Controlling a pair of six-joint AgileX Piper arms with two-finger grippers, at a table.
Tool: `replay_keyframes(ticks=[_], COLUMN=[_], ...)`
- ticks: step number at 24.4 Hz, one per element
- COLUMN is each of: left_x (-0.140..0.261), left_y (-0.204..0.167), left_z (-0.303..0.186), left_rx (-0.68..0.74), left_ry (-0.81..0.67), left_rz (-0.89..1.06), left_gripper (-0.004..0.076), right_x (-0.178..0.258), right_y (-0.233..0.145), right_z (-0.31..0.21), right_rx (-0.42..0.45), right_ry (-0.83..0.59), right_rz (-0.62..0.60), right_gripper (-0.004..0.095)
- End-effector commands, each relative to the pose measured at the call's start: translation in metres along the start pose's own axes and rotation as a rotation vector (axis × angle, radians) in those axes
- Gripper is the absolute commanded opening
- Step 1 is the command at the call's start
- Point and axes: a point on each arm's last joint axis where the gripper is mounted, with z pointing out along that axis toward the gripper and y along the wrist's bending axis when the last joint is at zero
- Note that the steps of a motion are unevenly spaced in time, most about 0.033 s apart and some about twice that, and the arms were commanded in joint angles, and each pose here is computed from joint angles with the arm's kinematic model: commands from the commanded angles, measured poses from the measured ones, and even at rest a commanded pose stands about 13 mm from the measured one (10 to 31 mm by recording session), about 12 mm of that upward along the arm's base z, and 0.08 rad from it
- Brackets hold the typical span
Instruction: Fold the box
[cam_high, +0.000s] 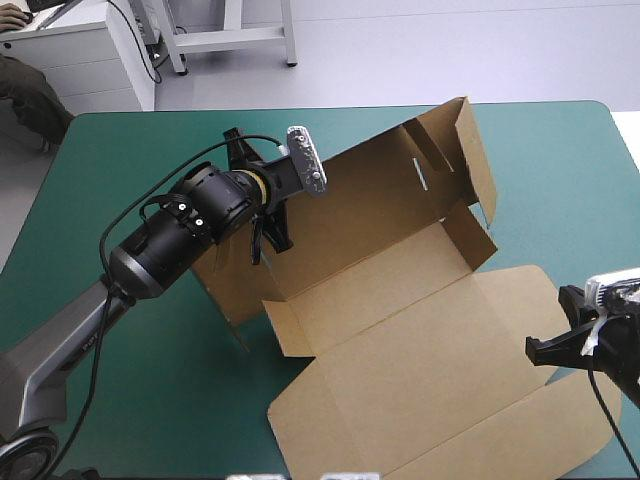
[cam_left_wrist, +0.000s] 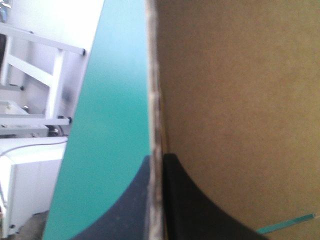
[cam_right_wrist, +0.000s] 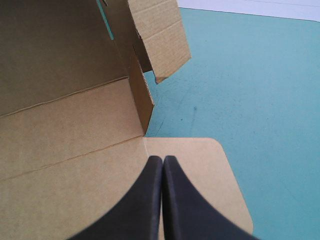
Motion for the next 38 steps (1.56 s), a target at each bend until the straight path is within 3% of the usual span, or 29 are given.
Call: replay_keyframes(ticks=[1, 5, 7, 11, 17, 25, 29, 38], left_x=[-0.014, -0.023, -0.027, -0.025, -0.012, 0.008, 0.009, 0.008], left_y=[0.018, 0.021, 0.015, -0.021, -0.067, -0.079, -0.079, -0.092], left_z=[-0.032, -0.037, -0.038, -0.016, -0.001, -0.001, 0.001, 0.027], left_rx=[-0.187, -0.282, -0.264, -0.227, -0.273, -0.282, -0.273, -0.229], left_ry=[-0.129, -0.177, -0.193, -0.161, -0.249, -0.257, -0.254, -0.197], left_rz=[0.081, 0.163, 0.138, 0.29, 0.437, 0.448, 0.358, 0.373], left_gripper=[-0.0008, -0.0008, -0.0008, -0.0008, -0.0008, -0.0008, -0.0008, -0.0008], right_x=[-0.014, -0.015, -0.015, -0.016, -0.016, -0.016, -0.016, -0.016], right_y=[-0.002, -0.001, -0.001, -0.001, -0.001, -0.001, 0.0, 0.001], right_z=[-0.006, -0.007, -0.007, -0.007, -0.007, -0.007, -0.007, -0.007], right_rx=[0.02, 0.019, 0.019, 0.016, 0.013, 0.007, 0.001, -0.007], right_ry=[-0.098, -0.112, -0.115, -0.115, -0.115, -0.116, -0.117, -0.126], right_rz=[0.003, 0.013, 0.016, 0.025, 0.04, 0.048, 0.052, 0.064], right_gripper=[-0.002, -0.002, -0.002, -0.002, -0.002, -0.002, -0.002, -0.002])
